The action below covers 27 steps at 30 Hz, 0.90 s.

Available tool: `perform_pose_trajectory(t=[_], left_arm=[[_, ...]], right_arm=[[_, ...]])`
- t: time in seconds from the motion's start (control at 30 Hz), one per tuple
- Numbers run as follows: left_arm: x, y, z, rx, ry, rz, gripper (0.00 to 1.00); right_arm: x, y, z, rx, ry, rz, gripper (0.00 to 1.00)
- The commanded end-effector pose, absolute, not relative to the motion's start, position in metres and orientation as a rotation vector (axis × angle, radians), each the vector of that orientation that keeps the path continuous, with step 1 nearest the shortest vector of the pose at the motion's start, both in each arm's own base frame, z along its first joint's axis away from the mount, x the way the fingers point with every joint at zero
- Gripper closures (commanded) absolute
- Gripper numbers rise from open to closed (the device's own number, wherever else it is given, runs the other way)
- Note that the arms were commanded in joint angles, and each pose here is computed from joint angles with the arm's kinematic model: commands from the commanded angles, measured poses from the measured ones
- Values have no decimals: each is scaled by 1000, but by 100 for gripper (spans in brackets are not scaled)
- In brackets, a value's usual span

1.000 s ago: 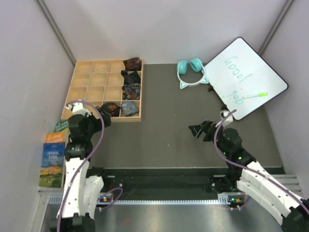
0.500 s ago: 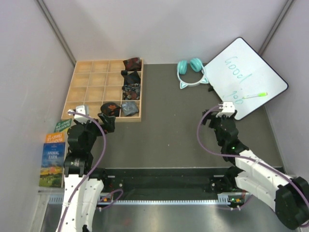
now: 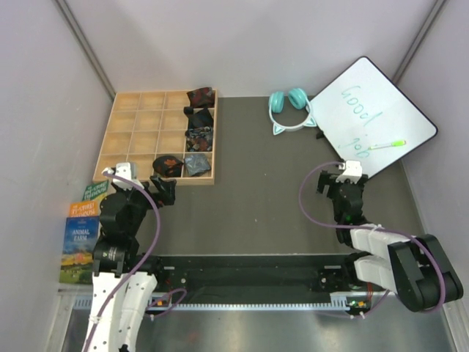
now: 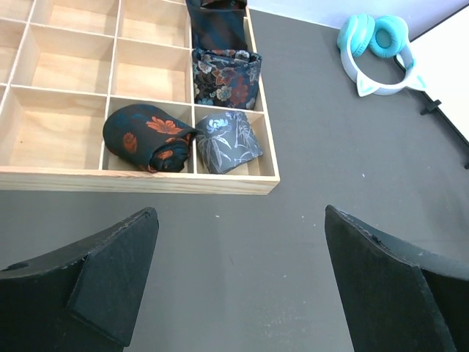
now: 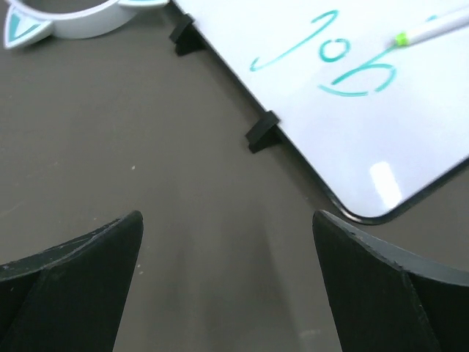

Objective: Roll the ties
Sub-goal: Reset both arms

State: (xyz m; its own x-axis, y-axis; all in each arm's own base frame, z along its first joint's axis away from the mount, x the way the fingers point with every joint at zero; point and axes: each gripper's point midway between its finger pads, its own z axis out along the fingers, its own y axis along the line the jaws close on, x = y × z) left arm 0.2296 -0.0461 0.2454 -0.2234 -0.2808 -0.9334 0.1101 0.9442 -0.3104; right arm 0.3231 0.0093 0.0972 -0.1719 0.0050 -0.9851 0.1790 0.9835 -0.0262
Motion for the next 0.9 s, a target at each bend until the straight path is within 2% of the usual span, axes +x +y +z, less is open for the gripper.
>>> perform_pose_trajectory(t=[0.0, 0.1, 0.33, 0.63, 0.7, 0.87], left_arm=[[227, -44, 261, -98, 1717, -335, 1], [226, -46, 262, -92, 1710, -342, 1], [225, -47, 260, -81, 1718, -340, 1], [226, -49, 257, -68, 1733, -350, 1], [225, -51, 257, -61, 1733, -353, 1], [226, -50, 256, -60, 1735, -352, 1]], right_arm=[[343, 39, 128, 9, 1648, -12, 1], [340, 55, 132, -109, 1621, 40, 1], [339, 56, 133, -119, 1614, 45, 1], [316, 21, 138, 69, 1545, -14, 1], [319, 14, 159, 89, 1511, -34, 1], [336, -1, 156, 62, 1542, -50, 1]])
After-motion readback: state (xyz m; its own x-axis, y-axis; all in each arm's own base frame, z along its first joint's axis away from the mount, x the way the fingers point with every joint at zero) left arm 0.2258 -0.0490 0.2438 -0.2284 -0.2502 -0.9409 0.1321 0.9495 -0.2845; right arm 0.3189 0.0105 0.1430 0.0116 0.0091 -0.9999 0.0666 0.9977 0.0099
